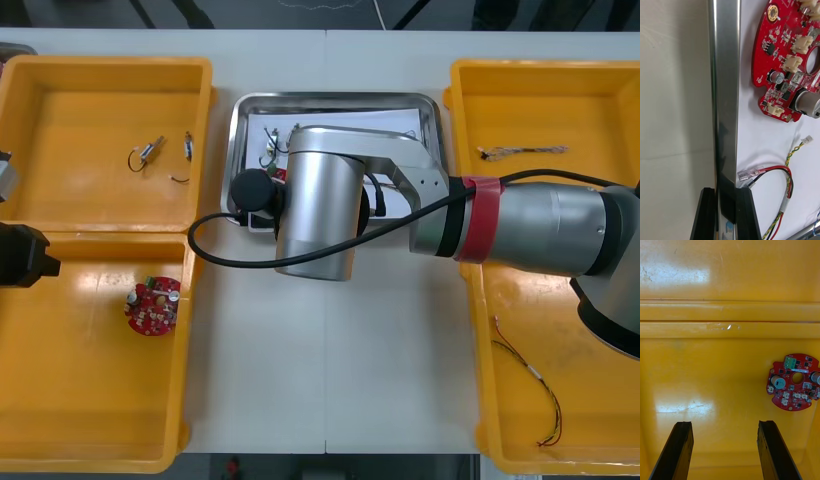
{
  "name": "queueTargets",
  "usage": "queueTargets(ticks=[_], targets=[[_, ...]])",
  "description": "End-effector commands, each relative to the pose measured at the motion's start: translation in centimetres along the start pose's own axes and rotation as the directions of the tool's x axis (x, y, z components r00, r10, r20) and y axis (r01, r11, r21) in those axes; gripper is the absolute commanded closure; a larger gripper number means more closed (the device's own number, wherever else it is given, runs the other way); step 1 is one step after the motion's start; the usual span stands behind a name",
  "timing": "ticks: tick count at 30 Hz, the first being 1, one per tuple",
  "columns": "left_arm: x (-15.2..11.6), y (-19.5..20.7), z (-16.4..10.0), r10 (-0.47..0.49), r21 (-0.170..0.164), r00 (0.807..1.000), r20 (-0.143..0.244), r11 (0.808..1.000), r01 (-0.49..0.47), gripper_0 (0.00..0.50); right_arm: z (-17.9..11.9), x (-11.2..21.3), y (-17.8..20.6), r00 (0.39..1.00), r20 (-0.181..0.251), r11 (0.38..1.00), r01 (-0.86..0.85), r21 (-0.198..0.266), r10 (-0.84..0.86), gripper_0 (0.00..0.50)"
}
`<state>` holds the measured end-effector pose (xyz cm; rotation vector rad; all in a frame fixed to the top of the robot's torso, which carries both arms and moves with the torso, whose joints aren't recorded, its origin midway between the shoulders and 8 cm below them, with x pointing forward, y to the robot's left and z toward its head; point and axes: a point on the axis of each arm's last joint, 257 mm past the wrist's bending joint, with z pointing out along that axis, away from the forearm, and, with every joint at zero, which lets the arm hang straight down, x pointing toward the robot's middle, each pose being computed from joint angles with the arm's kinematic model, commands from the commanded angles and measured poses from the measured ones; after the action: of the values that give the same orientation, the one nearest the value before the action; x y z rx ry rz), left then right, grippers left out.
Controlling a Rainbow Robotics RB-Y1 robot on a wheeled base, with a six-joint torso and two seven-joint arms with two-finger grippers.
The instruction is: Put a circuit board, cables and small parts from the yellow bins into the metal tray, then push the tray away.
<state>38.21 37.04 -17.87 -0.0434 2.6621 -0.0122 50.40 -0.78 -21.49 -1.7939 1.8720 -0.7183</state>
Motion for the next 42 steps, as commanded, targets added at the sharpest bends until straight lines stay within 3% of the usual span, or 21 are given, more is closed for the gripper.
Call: queueTargets(ticks=[1, 6, 13, 21, 42], targets=[[-0.5, 0.9, -1.3, 0.058, -0.033, 0.998, 0.025, 0.998, -0.057, 0.0, -1.6, -3.0, -2.4, 0.998, 0.037, 0.999, 0.043, 0.032, -0.044, 0.5], [-0.5, 0.9, -1.3, 0.058, -0.033, 0.998, 0.025, 0.998, -0.057, 0.0, -1.2, -4.2, -3.4, 0.998, 0.043, 0.999, 0.032, 0.042, -0.034, 0.5], [-0.5, 0.9, -1.3, 0.058, -0.033, 0.998, 0.025, 0.998, -0.057, 0.0, -0.4, -5.2, -5.0, 0.995, 0.092, 0.998, 0.019, 0.063, -0.024, 0.5], [-0.5, 0.9, -1.3, 0.058, -0.033, 0.998, 0.025, 0.998, -0.057, 0.0, 0.4, -4.5, -7.1, 0.996, 0.078, 0.996, 0.025, 0.089, -0.032, 0.5], [-0.5, 0.9, -1.3, 0.058, -0.033, 0.998, 0.025, 0.998, -0.057, 0.0, 2.0, -4.4, -11.4, 0.992, 0.113, 0.987, 0.036, 0.155, -0.054, 0.5]])
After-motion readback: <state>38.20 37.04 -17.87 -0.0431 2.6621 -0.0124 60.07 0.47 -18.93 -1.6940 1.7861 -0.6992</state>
